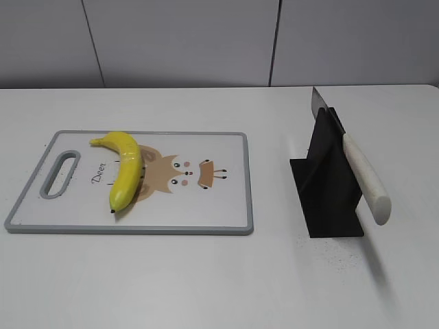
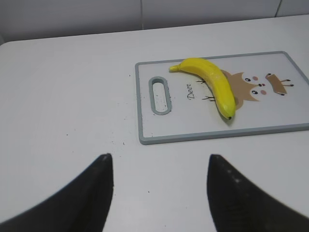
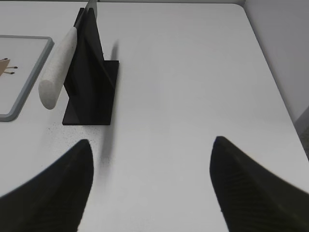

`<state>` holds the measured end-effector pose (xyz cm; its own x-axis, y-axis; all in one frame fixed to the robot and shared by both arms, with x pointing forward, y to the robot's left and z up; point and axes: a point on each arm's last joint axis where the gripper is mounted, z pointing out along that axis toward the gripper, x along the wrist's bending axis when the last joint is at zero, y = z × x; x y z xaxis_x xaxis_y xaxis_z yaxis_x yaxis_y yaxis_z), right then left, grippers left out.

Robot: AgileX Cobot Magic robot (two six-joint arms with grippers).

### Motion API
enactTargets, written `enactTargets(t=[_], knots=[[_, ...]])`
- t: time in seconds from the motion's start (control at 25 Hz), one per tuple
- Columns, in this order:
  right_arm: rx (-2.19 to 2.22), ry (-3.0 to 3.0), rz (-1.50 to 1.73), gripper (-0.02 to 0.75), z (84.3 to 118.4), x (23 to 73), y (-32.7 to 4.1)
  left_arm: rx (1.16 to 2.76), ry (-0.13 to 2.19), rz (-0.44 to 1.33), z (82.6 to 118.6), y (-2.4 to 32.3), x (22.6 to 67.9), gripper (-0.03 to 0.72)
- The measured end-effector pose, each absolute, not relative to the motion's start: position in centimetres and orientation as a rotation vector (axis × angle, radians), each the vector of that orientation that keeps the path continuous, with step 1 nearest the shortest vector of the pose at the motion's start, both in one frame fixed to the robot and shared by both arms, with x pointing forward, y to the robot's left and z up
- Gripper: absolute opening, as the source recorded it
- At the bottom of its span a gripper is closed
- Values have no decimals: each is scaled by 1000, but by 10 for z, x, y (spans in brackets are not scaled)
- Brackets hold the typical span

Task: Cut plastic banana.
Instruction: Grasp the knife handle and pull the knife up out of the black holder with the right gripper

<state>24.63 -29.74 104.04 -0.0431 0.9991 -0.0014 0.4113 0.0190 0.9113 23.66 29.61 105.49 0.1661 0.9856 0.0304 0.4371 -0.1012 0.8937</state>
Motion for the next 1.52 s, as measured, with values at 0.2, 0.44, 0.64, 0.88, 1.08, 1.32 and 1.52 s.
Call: enactTargets(t=[0.2,0.44,0.64,0.88,1.08,1.32,1.52], knots=[[1486,1553,1001,590,1040,246,-297,1662,1379,886,1055,296,237,591],[1487,1554,1004,590,1040,246,-297,1662,1379,886,1055,296,237,591],[1494,1561,1004,590,1044,246,-297,1662,1379,886,1055,296,237,591],[1615,1688,887,590,1052,255,-296,1662,1379,886,1055,296,237,591],[1737,1809,771,590,1069,266,-295,1662,1378,885,1055,296,237,591],[1791,1857,745,590,1094,291,-292,1662,1378,885,1055,296,237,591],[1849,1914,674,590,1107,324,-291,1662,1378,885,1055,296,237,591]])
